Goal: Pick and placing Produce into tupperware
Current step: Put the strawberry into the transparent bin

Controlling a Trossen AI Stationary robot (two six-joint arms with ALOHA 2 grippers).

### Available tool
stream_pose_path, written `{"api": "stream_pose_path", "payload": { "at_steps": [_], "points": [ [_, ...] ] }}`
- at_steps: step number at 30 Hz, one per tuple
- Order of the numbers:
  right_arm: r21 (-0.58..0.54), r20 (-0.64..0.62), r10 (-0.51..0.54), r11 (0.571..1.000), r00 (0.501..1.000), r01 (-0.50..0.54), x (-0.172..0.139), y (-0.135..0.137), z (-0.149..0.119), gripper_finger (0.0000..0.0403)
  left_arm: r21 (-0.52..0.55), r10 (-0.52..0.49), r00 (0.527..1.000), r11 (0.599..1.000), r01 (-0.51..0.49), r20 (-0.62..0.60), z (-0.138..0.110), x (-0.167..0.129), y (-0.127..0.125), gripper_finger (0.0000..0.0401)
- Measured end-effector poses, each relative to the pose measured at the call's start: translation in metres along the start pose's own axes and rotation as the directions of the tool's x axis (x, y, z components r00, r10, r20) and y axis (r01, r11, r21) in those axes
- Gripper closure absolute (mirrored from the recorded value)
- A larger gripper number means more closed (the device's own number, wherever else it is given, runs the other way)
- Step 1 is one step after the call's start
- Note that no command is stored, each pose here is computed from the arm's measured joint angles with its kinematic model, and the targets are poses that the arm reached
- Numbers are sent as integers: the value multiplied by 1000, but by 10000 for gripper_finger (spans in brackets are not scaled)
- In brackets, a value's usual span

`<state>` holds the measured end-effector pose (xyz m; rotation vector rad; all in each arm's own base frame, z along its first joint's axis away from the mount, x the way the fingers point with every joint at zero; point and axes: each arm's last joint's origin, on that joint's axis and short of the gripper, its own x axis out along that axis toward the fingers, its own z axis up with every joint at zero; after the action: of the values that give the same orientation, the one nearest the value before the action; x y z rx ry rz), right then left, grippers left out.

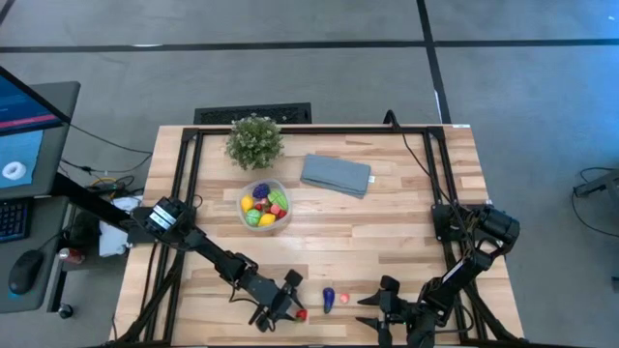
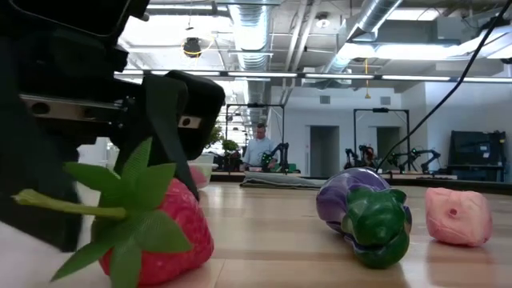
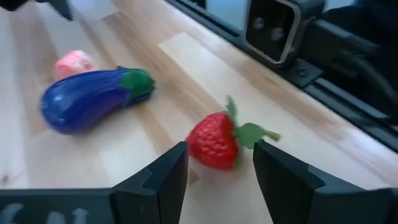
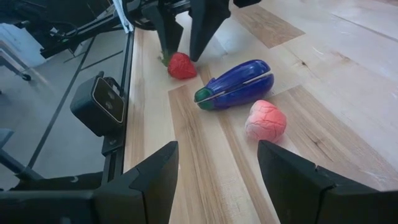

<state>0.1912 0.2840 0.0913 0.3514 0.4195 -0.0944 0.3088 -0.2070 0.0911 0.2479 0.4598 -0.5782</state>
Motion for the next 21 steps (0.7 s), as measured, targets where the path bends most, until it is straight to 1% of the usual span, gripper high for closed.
{"api": "stream_pose_path", "payload": {
  "at_steps": [3, 8, 10, 21],
  "points": [
    [0, 0, 0, 1000, 1000, 0, 0, 0, 0, 159, -2, -48, 999, 999, 48, 5, 0, 0, -1, 230],
    [0, 0, 0, 1000, 1000, 0, 0, 0, 0, 159, -57, -43, 999, 997, 42, -3, -1, 0, 4, 229],
    [1, 0, 1, 1000, 1000, -1, 0, 0, 0, 159, -65, -58, 998, 996, 57, -2, -1, 0, 6, 224],
    [5, 2, 3, 1000, 1000, -4, 0, 0, 0, 159, -66, -89, 996, 994, 89, 6, -1, 0, 8, 167]
  ]
}}
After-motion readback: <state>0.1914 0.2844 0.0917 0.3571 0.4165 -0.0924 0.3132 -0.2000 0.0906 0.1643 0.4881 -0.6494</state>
